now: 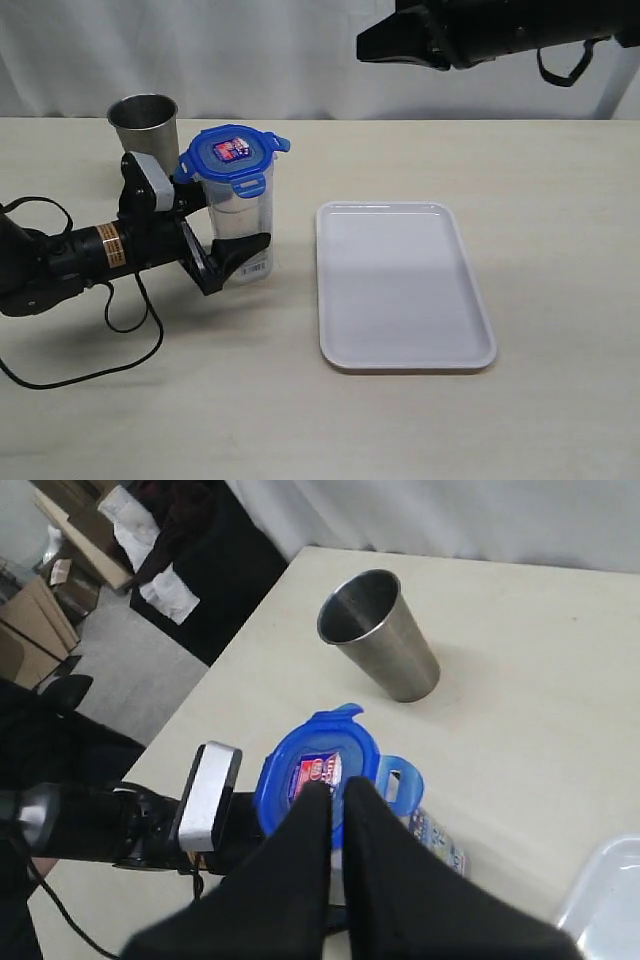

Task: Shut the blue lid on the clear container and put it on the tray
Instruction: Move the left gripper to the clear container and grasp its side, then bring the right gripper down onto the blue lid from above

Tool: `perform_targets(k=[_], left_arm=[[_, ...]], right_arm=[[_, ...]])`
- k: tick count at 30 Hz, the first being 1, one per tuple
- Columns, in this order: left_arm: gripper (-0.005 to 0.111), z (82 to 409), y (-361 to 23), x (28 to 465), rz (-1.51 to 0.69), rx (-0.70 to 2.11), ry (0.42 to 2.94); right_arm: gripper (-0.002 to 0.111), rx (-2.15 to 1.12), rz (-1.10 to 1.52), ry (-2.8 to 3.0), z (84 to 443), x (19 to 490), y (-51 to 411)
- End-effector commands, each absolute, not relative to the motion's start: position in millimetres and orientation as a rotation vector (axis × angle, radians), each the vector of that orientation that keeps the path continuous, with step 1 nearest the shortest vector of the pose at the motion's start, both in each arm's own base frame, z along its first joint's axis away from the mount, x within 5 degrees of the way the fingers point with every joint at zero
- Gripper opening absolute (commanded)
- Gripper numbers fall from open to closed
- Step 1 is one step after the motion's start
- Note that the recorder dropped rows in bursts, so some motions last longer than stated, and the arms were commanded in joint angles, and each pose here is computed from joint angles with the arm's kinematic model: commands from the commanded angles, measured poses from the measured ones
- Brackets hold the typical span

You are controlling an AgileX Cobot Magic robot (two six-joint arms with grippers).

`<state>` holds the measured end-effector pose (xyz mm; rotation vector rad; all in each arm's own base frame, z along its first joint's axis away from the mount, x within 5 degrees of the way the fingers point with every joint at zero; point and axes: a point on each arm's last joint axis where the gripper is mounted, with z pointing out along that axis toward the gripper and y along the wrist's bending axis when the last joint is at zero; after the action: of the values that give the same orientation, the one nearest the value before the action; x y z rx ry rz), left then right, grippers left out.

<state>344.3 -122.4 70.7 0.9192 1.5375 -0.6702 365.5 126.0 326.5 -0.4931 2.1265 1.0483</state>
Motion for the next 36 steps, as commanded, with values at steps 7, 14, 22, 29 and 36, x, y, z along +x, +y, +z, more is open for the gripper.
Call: perform_targets(k=[7, 14, 22, 29, 36], left_arm=[[0.09, 56, -127, 356, -0.728, 0.879, 1.561], [0.09, 59, -133, 359, -0.726, 0.893, 1.536], [0.09, 62, -143, 360, -0.728, 0.911, 1.508], [0.09, 60, -143, 359, -0.723, 0.929, 1.518], [0.09, 60, -143, 359, -0.723, 0.929, 1.518]], right_arm=[[0.005, -0.626, 1.064, 2.148, 316, 401, 159], [0.005, -0.719, 1.017, 2.209, 298, 416, 161], [0.005, -0.725, 1.077, 2.239, 293, 415, 163], [0.051, -0.642, 1.082, 2.311, 275, 421, 168], [0.051, -0.788, 0.877, 2.311, 281, 414, 210]])
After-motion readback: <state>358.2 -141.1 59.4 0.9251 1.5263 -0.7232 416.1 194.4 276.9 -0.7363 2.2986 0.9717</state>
